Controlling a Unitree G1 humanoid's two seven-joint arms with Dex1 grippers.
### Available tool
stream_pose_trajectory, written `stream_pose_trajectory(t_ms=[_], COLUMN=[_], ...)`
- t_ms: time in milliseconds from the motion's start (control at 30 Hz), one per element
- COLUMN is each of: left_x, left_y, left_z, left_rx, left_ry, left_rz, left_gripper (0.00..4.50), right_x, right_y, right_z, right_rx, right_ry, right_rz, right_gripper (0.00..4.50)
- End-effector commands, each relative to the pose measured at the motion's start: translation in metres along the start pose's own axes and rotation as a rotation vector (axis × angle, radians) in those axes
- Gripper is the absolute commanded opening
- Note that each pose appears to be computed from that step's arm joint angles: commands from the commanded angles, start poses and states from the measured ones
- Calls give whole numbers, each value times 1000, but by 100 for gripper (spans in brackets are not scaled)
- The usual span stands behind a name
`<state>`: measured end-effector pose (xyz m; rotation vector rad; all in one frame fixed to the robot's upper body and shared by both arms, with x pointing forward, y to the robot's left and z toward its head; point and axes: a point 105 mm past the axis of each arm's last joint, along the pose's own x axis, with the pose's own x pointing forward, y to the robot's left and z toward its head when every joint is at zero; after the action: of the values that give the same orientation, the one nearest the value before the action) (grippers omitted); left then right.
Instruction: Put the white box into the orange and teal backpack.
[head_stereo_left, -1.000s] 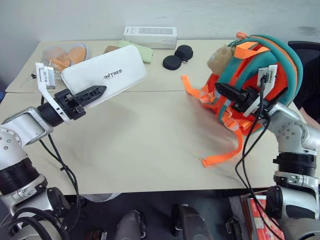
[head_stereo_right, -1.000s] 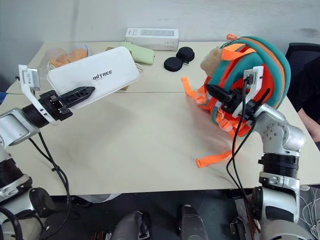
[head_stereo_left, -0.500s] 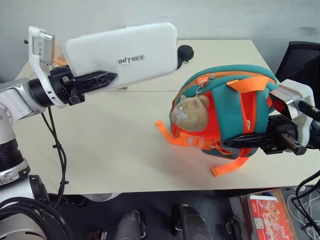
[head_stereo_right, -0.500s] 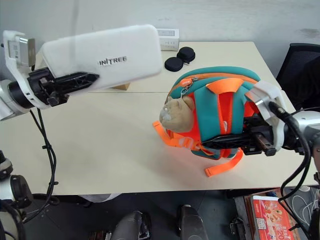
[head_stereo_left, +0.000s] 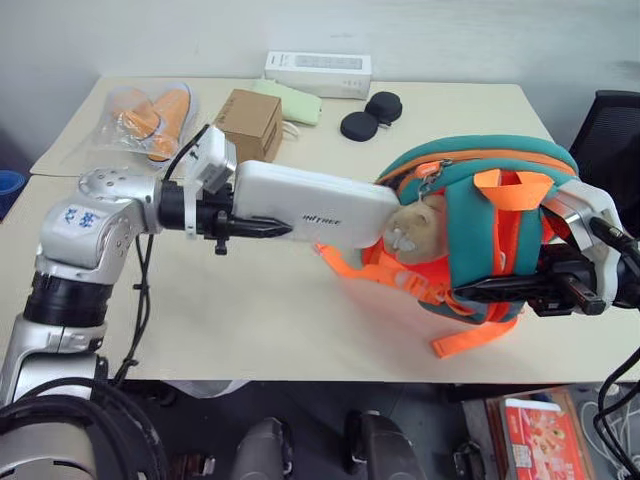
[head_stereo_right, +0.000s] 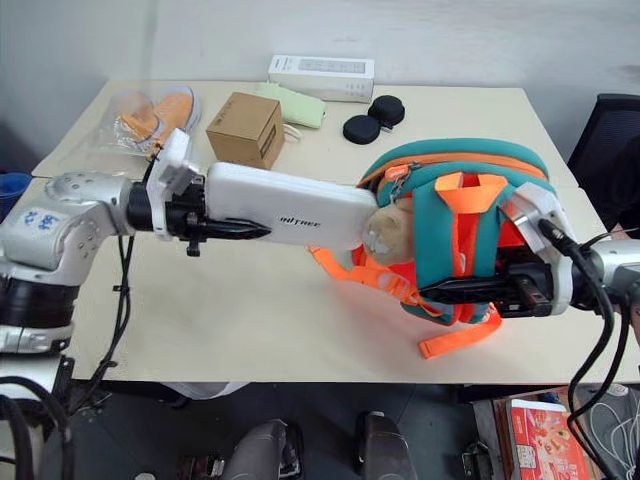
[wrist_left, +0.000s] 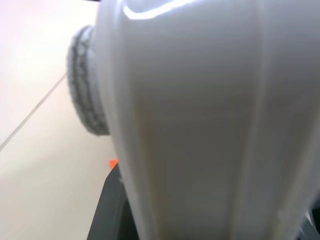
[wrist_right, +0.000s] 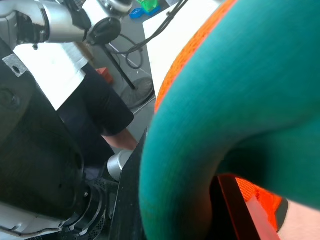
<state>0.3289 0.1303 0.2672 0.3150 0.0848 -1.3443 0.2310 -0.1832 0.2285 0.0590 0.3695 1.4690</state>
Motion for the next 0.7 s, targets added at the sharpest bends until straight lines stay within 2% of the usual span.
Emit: stream_pose_trajectory(t_ms=[33,167,333,533,700], left_x=[-16,-22,-2,13,-1], left_y=[-3,3,3,9,19], left_z=[30,38,34,46,67], left_rx=[48,29,77,137,161], left_ry=[-66,-93,-82,-116,-152], left_rz=[-46,-39,-67,-72,-41], left_gripper=[136,136,136,136,136], right_x=[-6,-6,-6,-6,-8], right_y=[8,10,19,31,30], right_z=[8,9,12,18,18], right_rx=[-42,-51,-49,-64,-65], right_ry=[-2,-5,5,22,40], right_rz=[10,4,40,87,81], right_gripper=[3,3,3,3,3])
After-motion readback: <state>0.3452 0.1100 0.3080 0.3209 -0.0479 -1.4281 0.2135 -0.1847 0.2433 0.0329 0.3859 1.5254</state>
